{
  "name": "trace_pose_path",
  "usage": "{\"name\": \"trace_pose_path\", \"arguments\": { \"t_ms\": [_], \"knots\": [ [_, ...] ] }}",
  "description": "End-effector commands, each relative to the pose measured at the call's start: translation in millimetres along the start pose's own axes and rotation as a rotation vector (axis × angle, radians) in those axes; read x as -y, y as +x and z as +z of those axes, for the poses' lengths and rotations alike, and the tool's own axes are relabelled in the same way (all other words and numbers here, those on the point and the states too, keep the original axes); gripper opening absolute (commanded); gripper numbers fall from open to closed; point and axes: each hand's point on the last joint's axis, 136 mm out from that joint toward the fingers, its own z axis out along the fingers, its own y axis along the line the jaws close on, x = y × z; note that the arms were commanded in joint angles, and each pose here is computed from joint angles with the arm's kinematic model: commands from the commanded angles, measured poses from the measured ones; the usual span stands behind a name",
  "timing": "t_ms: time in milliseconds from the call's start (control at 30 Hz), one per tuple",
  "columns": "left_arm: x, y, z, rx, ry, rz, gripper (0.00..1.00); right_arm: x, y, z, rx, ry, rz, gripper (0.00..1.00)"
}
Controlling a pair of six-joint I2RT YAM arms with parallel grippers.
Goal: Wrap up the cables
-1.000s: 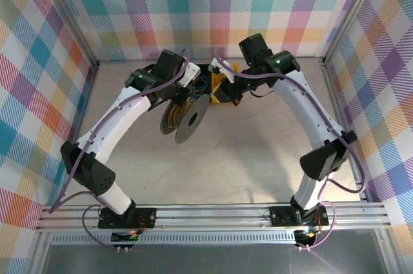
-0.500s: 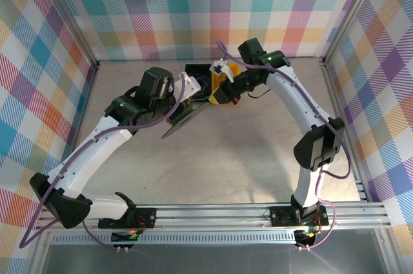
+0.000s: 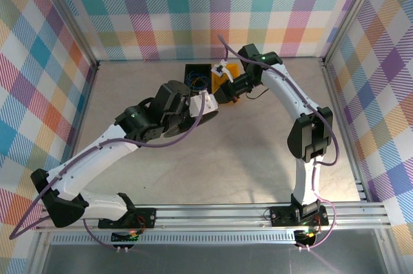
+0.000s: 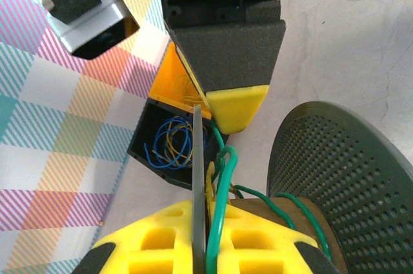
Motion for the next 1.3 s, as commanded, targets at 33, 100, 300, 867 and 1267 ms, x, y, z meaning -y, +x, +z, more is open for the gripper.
{"name": "trace_pose_path", "arguments": {
  "t_ms": [33, 100, 300, 867, 1267],
  "knots": [
    [-19.2, -36.3, -36.8, 0.127, -0.065, 0.039, 0.00, 51.2, 6.5, -12.7, 0.032, 0.104, 0.015, 0.00],
    [-20.3, -40.2, -38.4, 0.136, -0.075, 0.039, 0.00, 61.5, 11.3, -12.2, 0.031, 0.128, 0.036, 0.00],
    [-22.5, -46.1, -44.4, 0.154, -0.093, 0.045, 0.00, 94.1, 21.6, -21.7, 0.057, 0.212, 0.132, 0.00],
    [-14.7, -64.6, -52.6, 0.258, -0.050, 0.012, 0.00, 152.7, 40.3, -38.7, -0.015, 0.526, 0.283, 0.00],
    [-6.3, -72.7, -60.6, 0.330, 0.006, -0.056, 0.00, 117.0, 13.1, -32.6, 0.098, 0.365, 0.186, 0.00]
  ]
}}
